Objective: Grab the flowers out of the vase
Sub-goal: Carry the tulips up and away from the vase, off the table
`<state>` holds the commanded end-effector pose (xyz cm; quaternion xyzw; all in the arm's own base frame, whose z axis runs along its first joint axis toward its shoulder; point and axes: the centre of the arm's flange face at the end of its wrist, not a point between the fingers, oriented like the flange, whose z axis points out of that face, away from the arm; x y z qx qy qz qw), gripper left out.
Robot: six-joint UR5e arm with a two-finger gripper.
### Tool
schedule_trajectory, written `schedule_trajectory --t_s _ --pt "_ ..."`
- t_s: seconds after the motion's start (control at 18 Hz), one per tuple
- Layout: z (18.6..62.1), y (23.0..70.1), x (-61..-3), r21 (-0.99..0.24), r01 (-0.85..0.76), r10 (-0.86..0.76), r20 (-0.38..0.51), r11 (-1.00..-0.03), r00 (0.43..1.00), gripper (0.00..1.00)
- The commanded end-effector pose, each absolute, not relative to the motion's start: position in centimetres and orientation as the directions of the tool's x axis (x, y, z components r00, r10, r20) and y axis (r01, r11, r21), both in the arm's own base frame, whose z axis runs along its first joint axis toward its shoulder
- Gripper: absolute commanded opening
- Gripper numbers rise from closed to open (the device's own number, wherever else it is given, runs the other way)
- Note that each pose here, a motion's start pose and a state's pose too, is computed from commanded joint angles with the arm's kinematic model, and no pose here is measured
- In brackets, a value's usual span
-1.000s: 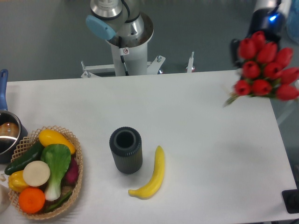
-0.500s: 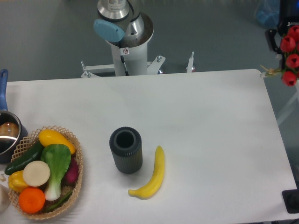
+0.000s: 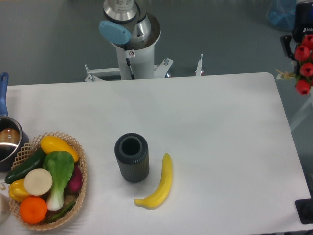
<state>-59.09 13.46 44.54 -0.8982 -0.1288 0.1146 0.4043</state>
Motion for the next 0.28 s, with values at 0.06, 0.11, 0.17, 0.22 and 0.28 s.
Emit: schedule_trajectory --t_s 0.06,0.11,0.17,0.22,0.28 --pt "44.61 13.48 -59.1 -0.758 0.138 0.323 -0.101 -0.638 0.941 0.48" --pt "44.65 13.23 -59.16 -0.76 0.139 0.327 -0.102 -0.635 0.939 0.48" --pt "44.65 13.23 -59.16 -0.76 0.139 0.327 -0.102 -0.635 0.939 0.48" --pt "44.59 13.16 -59.16 -0.76 0.139 0.327 -0.101 -0.634 0.939 0.48" --pt "44.57 13.07 -59.18 -0.76 0.142 0.33 -0.099 -0.634 0.939 0.48"
